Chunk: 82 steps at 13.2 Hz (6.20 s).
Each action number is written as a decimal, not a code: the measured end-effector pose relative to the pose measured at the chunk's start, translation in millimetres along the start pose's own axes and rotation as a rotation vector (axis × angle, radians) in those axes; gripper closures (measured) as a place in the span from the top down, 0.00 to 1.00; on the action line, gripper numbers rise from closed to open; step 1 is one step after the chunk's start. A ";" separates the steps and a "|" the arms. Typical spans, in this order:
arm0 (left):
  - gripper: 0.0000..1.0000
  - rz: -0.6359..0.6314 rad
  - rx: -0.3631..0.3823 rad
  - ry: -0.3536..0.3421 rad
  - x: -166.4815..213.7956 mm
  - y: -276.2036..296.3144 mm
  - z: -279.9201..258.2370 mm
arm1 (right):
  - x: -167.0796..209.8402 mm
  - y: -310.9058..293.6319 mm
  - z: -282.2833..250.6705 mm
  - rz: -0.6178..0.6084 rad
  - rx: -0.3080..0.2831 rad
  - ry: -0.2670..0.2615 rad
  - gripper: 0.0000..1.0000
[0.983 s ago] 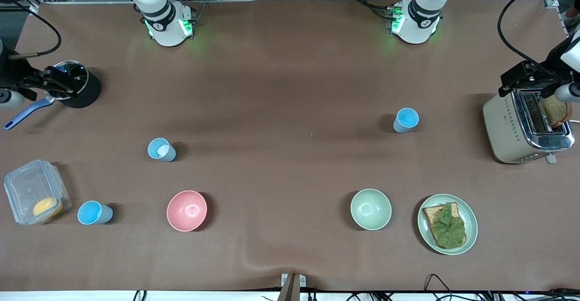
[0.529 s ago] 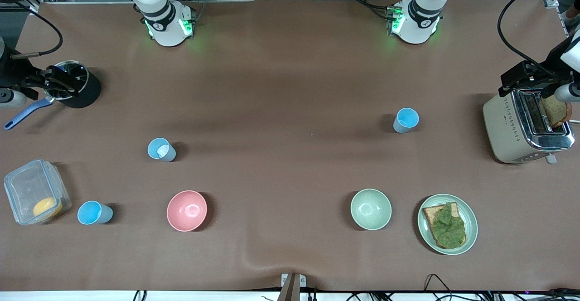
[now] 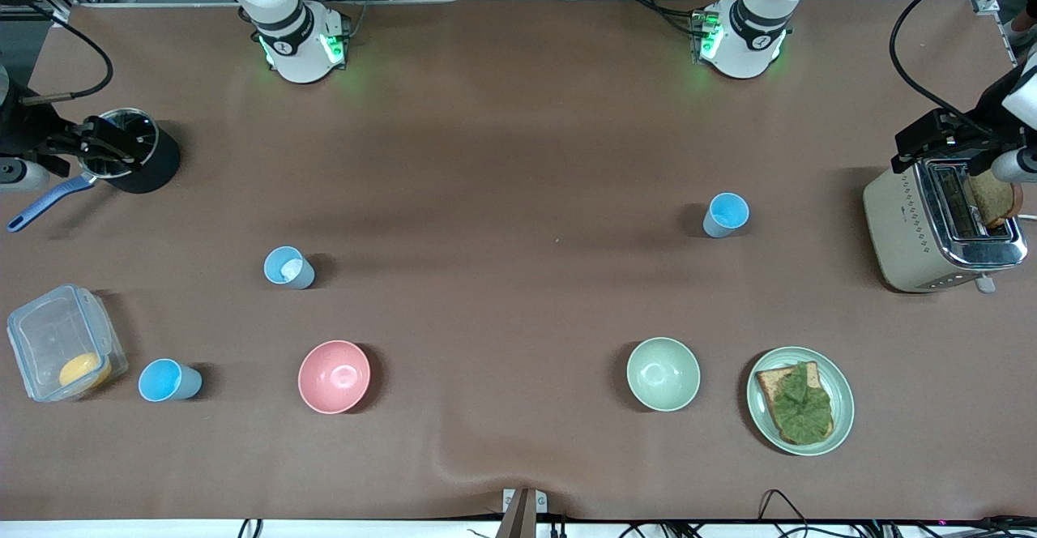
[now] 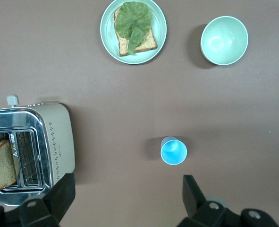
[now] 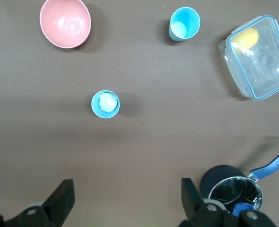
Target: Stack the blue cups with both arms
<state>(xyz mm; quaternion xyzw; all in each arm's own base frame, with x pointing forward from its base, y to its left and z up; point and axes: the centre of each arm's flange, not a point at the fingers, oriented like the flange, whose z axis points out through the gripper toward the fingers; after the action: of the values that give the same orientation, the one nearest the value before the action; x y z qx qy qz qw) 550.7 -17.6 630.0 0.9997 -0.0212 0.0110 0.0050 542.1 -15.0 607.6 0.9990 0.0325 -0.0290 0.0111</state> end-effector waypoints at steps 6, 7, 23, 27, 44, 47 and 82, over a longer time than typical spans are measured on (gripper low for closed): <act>1.00 0.000 0.000 0.000 0.0 0.0 0.0 | -0.2 0.0 0.2 0.000 0.000 -0.002 1.00; 1.00 0.000 0.000 0.000 0.0 0.0 0.0 | -0.2 -0.2 0.2 0.000 0.000 -0.002 1.00; 1.00 0.000 0.000 0.002 -0.1 -0.1 -0.9 | 47.0 -29.3 120.8 -0.058 0.011 -0.232 1.00; 1.00 0.000 0.000 0.002 0.0 -0.1 -1.2 | 81.5 -38.9 216.1 -0.072 0.013 -0.224 1.00; 1.00 -0.001 0.000 0.004 0.0 -1.4 -1.9 | 60.3 -42.6 380.4 -0.022 0.055 -0.058 0.03; 1.00 0.002 0.000 -0.008 -1.3 -0.6 -0.9 | 64.3 -56.3 367.2 -0.027 0.084 -0.120 0.03; 1.00 0.036 -0.067 -0.118 -37.3 171.8 264.4 | 61.3 -382.3 215.3 0.295 0.152 -0.089 1.00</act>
<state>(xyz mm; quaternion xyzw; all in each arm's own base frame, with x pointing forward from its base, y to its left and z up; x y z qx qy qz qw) 511.9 -190.4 366.5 0.9974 -0.0395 -0.0483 0.0370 565.8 365.1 381.3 0.9886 -0.1174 -0.0736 -0.0587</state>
